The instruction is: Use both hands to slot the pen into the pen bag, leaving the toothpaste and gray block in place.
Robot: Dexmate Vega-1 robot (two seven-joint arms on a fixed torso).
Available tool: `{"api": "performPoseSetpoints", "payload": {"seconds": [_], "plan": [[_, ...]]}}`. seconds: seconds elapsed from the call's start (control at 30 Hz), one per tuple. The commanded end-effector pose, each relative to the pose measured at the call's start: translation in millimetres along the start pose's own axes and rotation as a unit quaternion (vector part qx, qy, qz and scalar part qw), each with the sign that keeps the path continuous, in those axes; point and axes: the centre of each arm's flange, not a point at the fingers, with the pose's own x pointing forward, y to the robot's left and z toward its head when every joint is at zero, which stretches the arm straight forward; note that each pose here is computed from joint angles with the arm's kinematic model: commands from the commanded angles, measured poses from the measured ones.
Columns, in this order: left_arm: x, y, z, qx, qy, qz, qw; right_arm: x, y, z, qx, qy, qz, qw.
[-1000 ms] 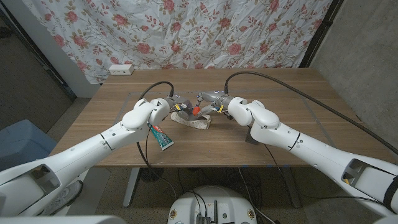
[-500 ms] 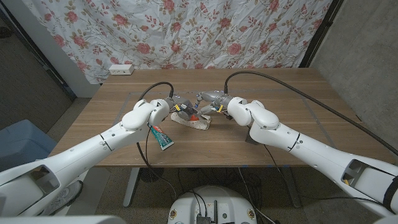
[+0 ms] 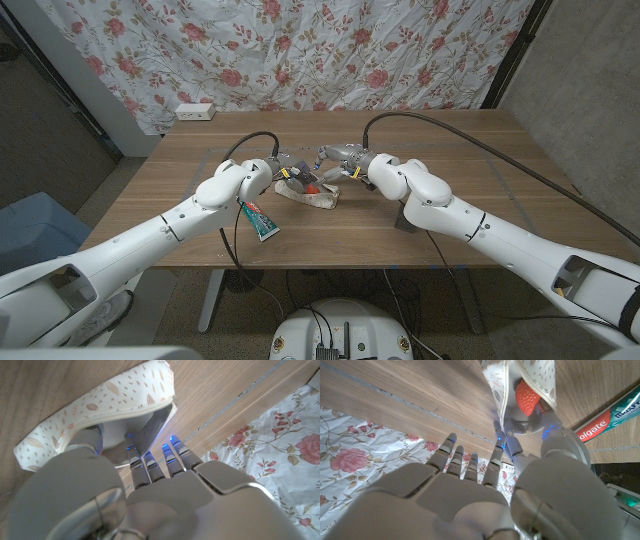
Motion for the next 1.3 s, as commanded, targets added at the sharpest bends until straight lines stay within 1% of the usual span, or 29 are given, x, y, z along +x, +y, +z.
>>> {"api": "performPoseSetpoints", "payload": {"seconds": [0.03,0.07,0.2,0.3,0.33,0.4,0.63,0.7,0.83,1.3], "plan": [[-1.5,2.8,-1.2,0.003,0.003,0.002,1.0,-3.0,-6.2,-4.1,0.004,-0.004,0.002,1.0],[-1.6,3.0,-1.2,0.005,-0.002,0.002,1.0,-3.4,-6.9,-4.8,0.004,-0.004,0.002,1.0],[-2.4,4.3,-1.4,0.005,0.0,0.005,1.0,-4.3,-9.4,-7.9,0.001,-0.007,0.009,0.9999],[-3.9,5.6,-1.3,0.003,0.004,0.01,1.0,-5.2,-10.0,-10.1,0.0,-0.007,0.008,0.9999],[-4.3,6.1,-1.3,0.006,-0.001,0.01,1.0,-5.4,-10.2,-10.8,0.001,-0.007,0.007,1.0],[-5.3,7.2,-1.6,0.005,0.001,0.01,1.0,-5.5,-10.5,-11.7,0.0,-0.005,0.006,1.0],[-8.8,10.8,-2.8,0.005,0.008,0.015,1.0,-3.1,-11.5,-13.6,0.001,-0.001,0.005,1.0],[-9.1,11.3,-2.6,0.007,0.003,0.015,1.0,-2.4,-11.8,-14.0,0.002,-0.001,0.003,1.0],[-11.1,13.4,-2.6,0.003,0.006,0.016,1.0,-1.8,-12.6,-15.2,0.0,0.001,0.002,1.0],[-20.5,20.3,-1.0,0.002,0.015,0.021,1.0,-0.4,-14.8,-24.1,0.002,0.018,-0.006,0.9998]]}}
